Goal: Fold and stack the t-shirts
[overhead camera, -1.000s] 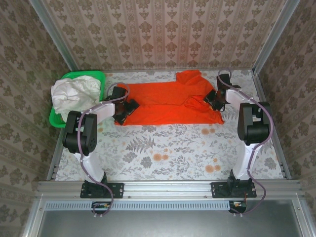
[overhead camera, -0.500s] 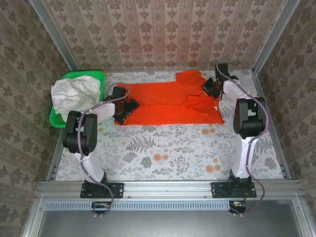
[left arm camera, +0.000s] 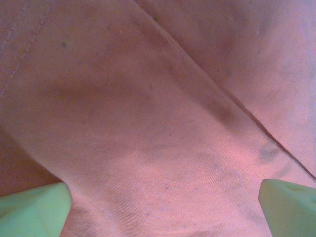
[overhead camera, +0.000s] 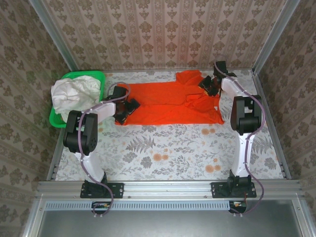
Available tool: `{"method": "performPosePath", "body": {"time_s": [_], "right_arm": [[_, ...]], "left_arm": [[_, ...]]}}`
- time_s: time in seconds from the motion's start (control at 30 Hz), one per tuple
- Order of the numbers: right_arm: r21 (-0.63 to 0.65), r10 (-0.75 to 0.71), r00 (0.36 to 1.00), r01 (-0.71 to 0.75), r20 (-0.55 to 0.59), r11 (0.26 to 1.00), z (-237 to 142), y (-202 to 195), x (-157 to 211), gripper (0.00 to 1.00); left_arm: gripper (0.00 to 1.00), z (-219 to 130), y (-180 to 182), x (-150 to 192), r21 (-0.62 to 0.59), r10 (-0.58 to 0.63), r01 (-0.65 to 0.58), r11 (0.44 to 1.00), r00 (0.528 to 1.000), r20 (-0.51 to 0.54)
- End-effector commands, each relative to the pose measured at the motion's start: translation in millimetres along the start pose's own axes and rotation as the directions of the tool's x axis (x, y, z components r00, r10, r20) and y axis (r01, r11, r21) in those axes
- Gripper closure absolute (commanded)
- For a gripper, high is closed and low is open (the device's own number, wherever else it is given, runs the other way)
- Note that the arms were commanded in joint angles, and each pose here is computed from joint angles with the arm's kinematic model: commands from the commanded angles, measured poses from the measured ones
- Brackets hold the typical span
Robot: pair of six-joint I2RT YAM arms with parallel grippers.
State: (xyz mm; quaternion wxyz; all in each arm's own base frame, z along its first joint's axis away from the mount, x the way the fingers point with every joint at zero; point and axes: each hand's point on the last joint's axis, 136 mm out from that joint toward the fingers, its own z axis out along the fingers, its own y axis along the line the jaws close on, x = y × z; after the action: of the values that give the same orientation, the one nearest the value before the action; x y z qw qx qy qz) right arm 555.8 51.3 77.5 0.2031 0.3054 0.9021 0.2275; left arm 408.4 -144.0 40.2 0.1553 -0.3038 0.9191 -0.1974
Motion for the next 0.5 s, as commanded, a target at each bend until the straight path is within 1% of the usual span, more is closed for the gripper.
{"method": "performPosePath", "body": {"time_s": [0.0,0.07,0.17,0.33,0.47], "right_arm": [[0.023,-0.059,0.998,0.059,0.031,0.998,-33,-2,5,0.5],[0.051,-0.088,0.994,0.084,0.064,0.995,-46,-15,11,0.49],[0.096,-0.089,0.995,0.084,0.048,0.992,-59,-43,29,0.49],[0.156,-0.066,0.998,0.065,0.0,0.986,-73,-90,58,0.58],[0.207,-0.084,0.996,0.089,-0.032,0.974,-81,-112,75,0.63]], "left_arm": [[0.0,13,19,18,-0.071,0.001,-0.006,0.997,0.998,-0.066],[0.0,12,20,17,-0.073,0.002,-0.007,0.997,0.998,-0.061],[0.0,11,20,18,-0.072,0.002,-0.006,0.997,0.998,-0.061],[0.0,11,21,20,-0.071,0.005,-0.009,0.997,0.998,-0.064],[0.0,10,23,21,-0.073,0.004,-0.008,0.997,0.998,-0.06]]}}
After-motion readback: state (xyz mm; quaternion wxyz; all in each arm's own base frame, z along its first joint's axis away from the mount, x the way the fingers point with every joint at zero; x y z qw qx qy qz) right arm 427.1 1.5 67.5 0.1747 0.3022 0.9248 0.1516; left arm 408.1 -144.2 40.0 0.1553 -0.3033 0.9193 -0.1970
